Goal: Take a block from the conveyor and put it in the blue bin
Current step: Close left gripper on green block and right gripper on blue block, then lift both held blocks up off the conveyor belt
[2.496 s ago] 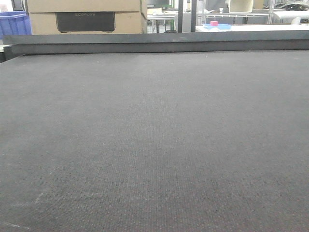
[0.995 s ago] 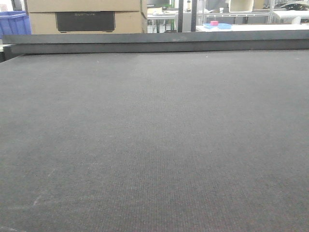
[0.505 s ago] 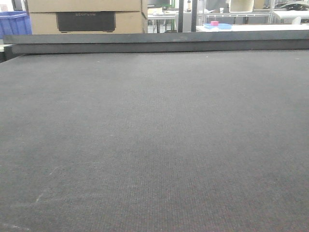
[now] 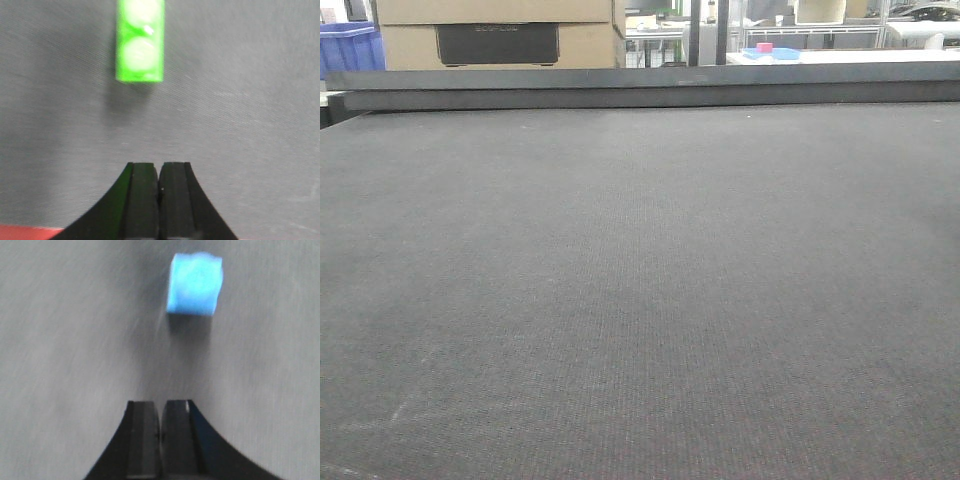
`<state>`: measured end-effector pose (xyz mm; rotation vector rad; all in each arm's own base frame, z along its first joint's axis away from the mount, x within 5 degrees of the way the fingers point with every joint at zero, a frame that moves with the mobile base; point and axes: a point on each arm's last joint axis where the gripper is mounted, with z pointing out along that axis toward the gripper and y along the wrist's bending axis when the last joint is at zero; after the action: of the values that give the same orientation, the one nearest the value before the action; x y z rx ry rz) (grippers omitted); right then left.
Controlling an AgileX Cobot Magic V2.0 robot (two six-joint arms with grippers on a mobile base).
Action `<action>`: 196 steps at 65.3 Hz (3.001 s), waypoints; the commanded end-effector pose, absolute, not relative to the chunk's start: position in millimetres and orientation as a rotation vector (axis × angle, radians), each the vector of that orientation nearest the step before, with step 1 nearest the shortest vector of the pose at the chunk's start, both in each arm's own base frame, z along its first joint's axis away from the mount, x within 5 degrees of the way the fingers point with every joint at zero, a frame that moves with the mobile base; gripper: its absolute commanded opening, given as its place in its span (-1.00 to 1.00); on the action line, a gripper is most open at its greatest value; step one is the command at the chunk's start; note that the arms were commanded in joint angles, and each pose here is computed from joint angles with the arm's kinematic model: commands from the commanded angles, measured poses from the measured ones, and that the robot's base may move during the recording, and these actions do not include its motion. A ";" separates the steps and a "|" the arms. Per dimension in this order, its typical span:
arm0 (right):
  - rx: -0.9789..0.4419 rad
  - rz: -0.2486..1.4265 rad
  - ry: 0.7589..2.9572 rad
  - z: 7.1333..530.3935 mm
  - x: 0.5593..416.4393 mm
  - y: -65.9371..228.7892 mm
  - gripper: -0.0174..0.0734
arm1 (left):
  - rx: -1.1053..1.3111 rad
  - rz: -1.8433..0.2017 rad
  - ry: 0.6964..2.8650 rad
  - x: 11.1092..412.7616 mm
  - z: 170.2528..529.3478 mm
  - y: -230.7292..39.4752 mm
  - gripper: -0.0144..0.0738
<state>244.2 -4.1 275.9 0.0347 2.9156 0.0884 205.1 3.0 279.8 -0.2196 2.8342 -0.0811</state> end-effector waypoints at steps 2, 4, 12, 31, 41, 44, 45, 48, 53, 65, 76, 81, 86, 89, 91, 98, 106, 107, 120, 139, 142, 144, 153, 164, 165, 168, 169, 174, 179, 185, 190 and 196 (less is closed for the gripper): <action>0.080 0.076 2.935 270.4 266.5 -14.2 -0.03 | -0.233 -0.105 2.851 212.9 275.6 2.3 -0.92; 0.093 0.076 2.948 266.7 273.6 -17.0 0.09 | -0.234 -0.105 2.856 214.1 274.1 2.4 -0.92; 0.118 0.075 2.965 258.1 293.0 -23.1 0.26 | -0.235 -0.105 2.858 215.6 272.9 2.4 -0.92; 0.129 0.076 3.027 207.9 321.8 -26.3 0.13 | -0.234 -0.105 2.843 216.8 273.3 2.5 -0.92; 0.130 0.079 3.054 201.7 322.7 -26.4 -0.17 | -0.244 -0.106 2.836 217.4 273.4 2.6 -0.92; 0.130 0.079 3.052 202.1 323.0 -26.4 -0.40 | -0.245 -0.106 2.823 218.5 273.8 2.7 -0.92; 0.130 0.079 3.052 202.1 323.0 -26.4 -0.49 | -0.244 -0.107 2.820 218.8 274.4 2.7 -0.92; 0.130 0.080 3.057 203.2 323.0 -26.4 -0.77 | -0.243 -0.107 2.808 220.3 276.9 2.7 -0.92; 0.129 0.081 3.062 207.4 321.2 -26.1 -0.97 | -0.241 -0.108 2.801 223.4 282.9 2.8 -0.92; 0.122 0.074 2.992 231.5 314.2 -25.4 -0.97 | -0.229 -0.092 2.782 238.6 297.5 4.3 -0.92; 0.117 0.068 2.932 250.3 307.1 -24.7 -0.97 | -0.217 -0.055 2.789 258.6 297.0 7.2 -0.85; 0.119 0.071 2.921 253.6 305.8 -24.3 -0.97 | -0.196 -0.008 2.791 267.3 291.7 10.3 -0.70; 0.120 0.076 2.924 254.6 304.7 -24.0 -0.97 | -0.176 0.040 2.799 274.4 283.8 13.3 -0.41; 0.120 0.076 2.927 254.5 304.5 -23.9 -0.97 | -0.168 0.058 2.809 278.1 278.9 14.5 -0.21; 0.121 0.080 2.929 254.5 304.3 -23.7 -0.97 | -0.168 0.058 2.818 281.0 274.8 14.5 -0.04; 0.124 0.086 2.930 254.5 304.2 -23.4 -0.97 | -0.167 0.057 2.828 290.6 262.2 14.8 0.30; 0.126 0.091 2.931 254.5 304.1 -23.1 -0.97 | -0.168 0.056 2.868 301.6 243.0 15.0 0.35; 0.126 0.091 2.931 254.5 304.1 -23.1 -0.97 | -0.171 0.056 2.880 303.5 238.8 15.1 0.34; 0.126 0.092 2.937 254.4 303.6 -23.0 -0.97 | -0.225 0.047 2.959 314.7 210.4 15.0 -0.07; 0.117 0.089 2.919 260.2 301.0 -22.7 -0.97 | -0.205 0.042 2.894 316.9 237.4 14.3 -0.92; 0.084 0.083 2.896 265.0 299.6 -22.0 -0.97 | -0.172 0.044 2.859 314.1 246.9 14.2 -0.92; 0.059 0.077 2.875 268.5 298.5 -21.9 -0.97 | -0.144 0.047 2.837 311.5 253.7 14.1 -0.92; -0.016 0.047 2.711 285.5 286.2 -20.5 -0.97 | -0.022 0.052 2.633 291.4 285.3 12.2 -0.92; -0.071 0.046 2.496 293.7 261.8 -15.2 -0.97 | -0.013 0.046 2.350 256.8 305.0 10.0 -0.92; -0.077 0.042 2.477 293.9 259.1 -14.9 -0.97 | -0.016 0.042 2.339 255.2 305.3 9.8 -0.92; -0.084 0.045 2.436 292.5 250.0 -13.3 -0.97 | -0.030 0.022 2.267 245.2 306.5 8.4 -0.92; -0.082 0.041 2.420 292.1 247.1 -13.1 -0.97 | -0.037 0.014 2.243 242.0 306.7 7.9 -0.92; -0.085 0.021 2.357 288.3 232.1 -11.1 -0.97 | -0.067 -0.018 2.126 225.3 305.5 6.3 -0.92; -0.084 0.006 2.295 284.4 216.4 -8.7 -0.97 | -0.083 -0.027 2.020 207.2 301.3 5.9 -0.92; -0.091 -0.001 2.207 282.1 193.5 -3.9 -0.97 | -0.085 -0.024 1.952 187.4 292.8 5.6 -0.92; -0.107 0.002 2.161 280.6 172.2 -0.2 -0.97 | -0.084 -0.024 1.927 169.9 287.8 5.1 -0.92; -0.130 0.021 2.139 283.0 149.1 4.0 -0.97 | -0.081 -0.025 1.872 149.6 289.2 4.3 -0.92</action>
<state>166.1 1.3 278.8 -0.1100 2.1898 0.0177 165.0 4.7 283.9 -0.0769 1.9590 -0.0208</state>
